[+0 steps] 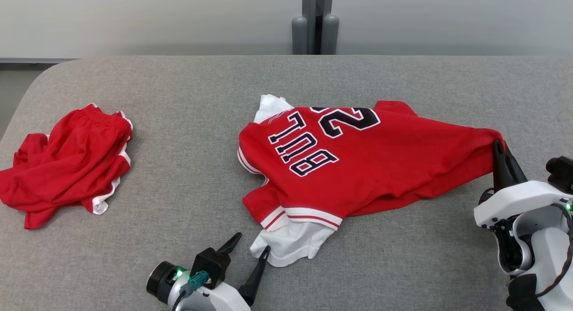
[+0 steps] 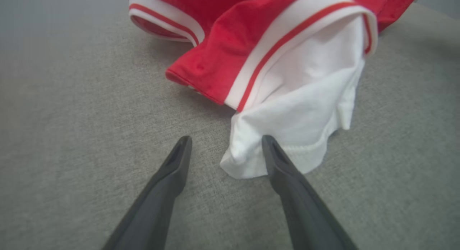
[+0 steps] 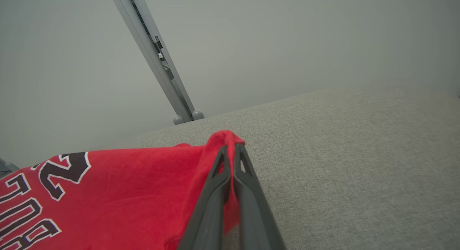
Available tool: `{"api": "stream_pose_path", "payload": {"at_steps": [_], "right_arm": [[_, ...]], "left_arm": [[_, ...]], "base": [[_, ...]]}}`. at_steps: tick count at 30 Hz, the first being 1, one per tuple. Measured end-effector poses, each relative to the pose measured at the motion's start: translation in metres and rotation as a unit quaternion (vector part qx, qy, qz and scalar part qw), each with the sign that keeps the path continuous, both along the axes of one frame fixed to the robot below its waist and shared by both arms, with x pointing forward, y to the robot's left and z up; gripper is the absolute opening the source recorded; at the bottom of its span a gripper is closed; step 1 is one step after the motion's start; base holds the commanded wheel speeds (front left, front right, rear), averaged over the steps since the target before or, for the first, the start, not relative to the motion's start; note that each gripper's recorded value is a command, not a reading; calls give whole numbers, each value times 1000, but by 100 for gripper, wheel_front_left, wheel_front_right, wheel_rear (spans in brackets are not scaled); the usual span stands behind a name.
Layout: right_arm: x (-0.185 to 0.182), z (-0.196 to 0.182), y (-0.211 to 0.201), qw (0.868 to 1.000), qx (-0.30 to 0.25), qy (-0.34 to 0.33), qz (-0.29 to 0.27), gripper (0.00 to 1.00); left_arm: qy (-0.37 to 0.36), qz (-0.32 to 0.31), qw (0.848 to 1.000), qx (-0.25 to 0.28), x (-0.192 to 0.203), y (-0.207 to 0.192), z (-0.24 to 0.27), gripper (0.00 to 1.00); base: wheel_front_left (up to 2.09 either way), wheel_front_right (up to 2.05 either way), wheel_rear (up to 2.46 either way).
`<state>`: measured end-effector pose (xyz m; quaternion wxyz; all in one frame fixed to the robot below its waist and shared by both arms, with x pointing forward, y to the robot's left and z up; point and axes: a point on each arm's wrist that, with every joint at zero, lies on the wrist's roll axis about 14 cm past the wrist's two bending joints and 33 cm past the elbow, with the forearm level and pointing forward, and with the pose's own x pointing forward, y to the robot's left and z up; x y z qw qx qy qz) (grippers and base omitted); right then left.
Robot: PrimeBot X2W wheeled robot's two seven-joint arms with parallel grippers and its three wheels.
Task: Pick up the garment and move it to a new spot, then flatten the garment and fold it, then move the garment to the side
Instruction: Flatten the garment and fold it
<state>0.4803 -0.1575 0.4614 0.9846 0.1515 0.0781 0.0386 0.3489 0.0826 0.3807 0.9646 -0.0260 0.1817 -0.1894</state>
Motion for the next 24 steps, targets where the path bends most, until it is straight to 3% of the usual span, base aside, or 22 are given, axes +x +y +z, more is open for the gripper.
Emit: {"api": "stream_pose_path", "payload": {"at_steps": [14, 15, 16, 17, 24], "right_arm": [[-4, -4, 1, 1000, 3, 7, 1, 0], [-4, -5, 2, 1000, 3, 7, 1, 0], [-3, -5, 2, 1000, 3, 8, 2, 0], [-3, -5, 2, 1000, 3, 8, 2, 0], [-2, -6, 6, 1000, 5, 10, 7, 0]], "left_arm": [[6, -23, 1000, -20, -2, -17, 1, 100], [7, -22, 999, -23, -2, -17, 1, 67], [10, -21, 999, -27, -2, -18, 0, 21], [13, -20, 999, -29, -3, -18, 0, 0], [14, -1, 997, -72, 1, -19, 10, 0]], "base": [[0, 0, 0], [0, 0, 0], [0, 0, 0], [0, 0, 0], [0, 0, 0]]}}
